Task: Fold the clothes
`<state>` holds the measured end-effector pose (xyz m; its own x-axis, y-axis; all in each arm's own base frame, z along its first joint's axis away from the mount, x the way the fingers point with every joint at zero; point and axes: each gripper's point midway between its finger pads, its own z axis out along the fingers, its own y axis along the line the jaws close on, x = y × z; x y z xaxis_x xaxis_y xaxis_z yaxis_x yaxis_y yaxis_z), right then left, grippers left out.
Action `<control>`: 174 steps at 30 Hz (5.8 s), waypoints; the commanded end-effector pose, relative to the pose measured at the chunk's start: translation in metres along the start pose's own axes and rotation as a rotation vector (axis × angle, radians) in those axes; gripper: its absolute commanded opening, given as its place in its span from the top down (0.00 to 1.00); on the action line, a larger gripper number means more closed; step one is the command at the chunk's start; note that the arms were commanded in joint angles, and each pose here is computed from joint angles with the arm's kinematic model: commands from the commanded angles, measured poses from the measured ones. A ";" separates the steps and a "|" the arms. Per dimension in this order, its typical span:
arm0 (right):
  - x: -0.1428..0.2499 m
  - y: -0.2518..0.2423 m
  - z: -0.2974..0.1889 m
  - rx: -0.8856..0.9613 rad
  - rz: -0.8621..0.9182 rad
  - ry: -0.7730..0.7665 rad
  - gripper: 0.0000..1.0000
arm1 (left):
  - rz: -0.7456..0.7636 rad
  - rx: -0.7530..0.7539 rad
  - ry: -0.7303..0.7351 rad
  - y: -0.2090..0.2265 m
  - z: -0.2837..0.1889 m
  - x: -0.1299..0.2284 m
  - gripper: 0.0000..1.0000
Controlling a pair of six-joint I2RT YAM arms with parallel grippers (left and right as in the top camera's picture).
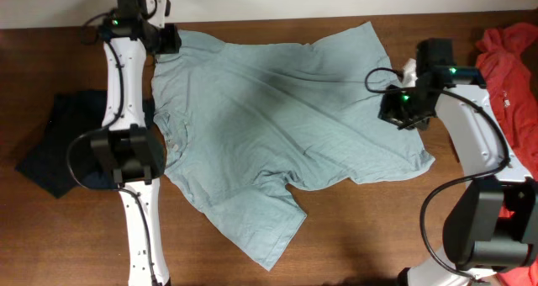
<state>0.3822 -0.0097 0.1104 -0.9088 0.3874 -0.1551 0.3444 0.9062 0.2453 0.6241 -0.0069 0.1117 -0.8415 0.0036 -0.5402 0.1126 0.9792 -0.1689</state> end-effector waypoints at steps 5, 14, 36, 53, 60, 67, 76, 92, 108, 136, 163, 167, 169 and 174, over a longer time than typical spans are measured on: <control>0.016 -0.065 0.002 0.116 0.184 0.053 0.53 | 0.021 0.123 0.097 -0.064 -0.114 0.021 0.57; 0.043 -0.094 0.013 0.142 0.285 0.133 0.53 | 0.093 0.135 0.041 -0.126 -0.184 0.018 0.73; 0.042 -0.093 0.013 0.142 0.283 0.132 0.52 | 0.132 -0.062 0.767 -0.164 -0.173 0.285 0.66; 0.042 -0.094 0.013 0.145 0.274 0.129 0.52 | -0.104 -0.129 0.916 -0.136 -0.119 0.419 0.70; 0.042 -0.094 0.013 0.145 0.274 0.129 0.52 | -0.150 -0.142 0.889 -0.131 -0.112 0.434 0.55; 0.044 -0.094 0.012 0.146 0.257 0.140 0.52 | -0.164 -0.137 0.904 -0.132 -0.119 0.440 0.54; 0.044 -0.094 0.012 0.146 0.257 0.140 0.52 | -0.158 -0.151 0.799 -0.130 -0.140 0.420 0.46; 0.044 -0.094 0.012 0.146 0.257 0.140 0.52 | -0.178 -0.164 0.732 -0.120 -0.117 0.434 0.43; 0.041 -0.094 0.013 0.145 0.236 0.130 0.52 | -0.167 -0.242 0.826 -0.108 -0.138 0.451 1.00; 0.090 -0.130 0.085 0.229 0.440 0.094 0.66 | -0.525 -0.268 0.688 -0.051 -0.184 0.421 0.99; 0.148 -0.177 0.019 0.546 0.758 0.129 0.96 | -0.519 -0.269 0.659 -0.050 -0.184 0.410 0.99; 0.138 -0.178 0.016 0.533 0.739 0.081 0.96 | -0.516 -0.267 0.653 -0.050 -0.184 0.408 0.99; 0.132 -0.177 0.014 0.518 0.715 0.055 0.96 | -0.507 -0.262 0.649 -0.050 -0.184 0.406 0.97; 0.121 -0.172 0.002 0.479 0.694 -0.015 0.78 | -0.473 -0.270 0.615 -0.047 -0.188 0.390 0.65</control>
<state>0.2114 -0.1107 0.0326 -0.4531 0.8887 -0.0701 0.8841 0.4379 -0.1633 0.1753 -0.0176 0.0494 -0.9000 -0.4047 0.1618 -0.4113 0.9115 -0.0079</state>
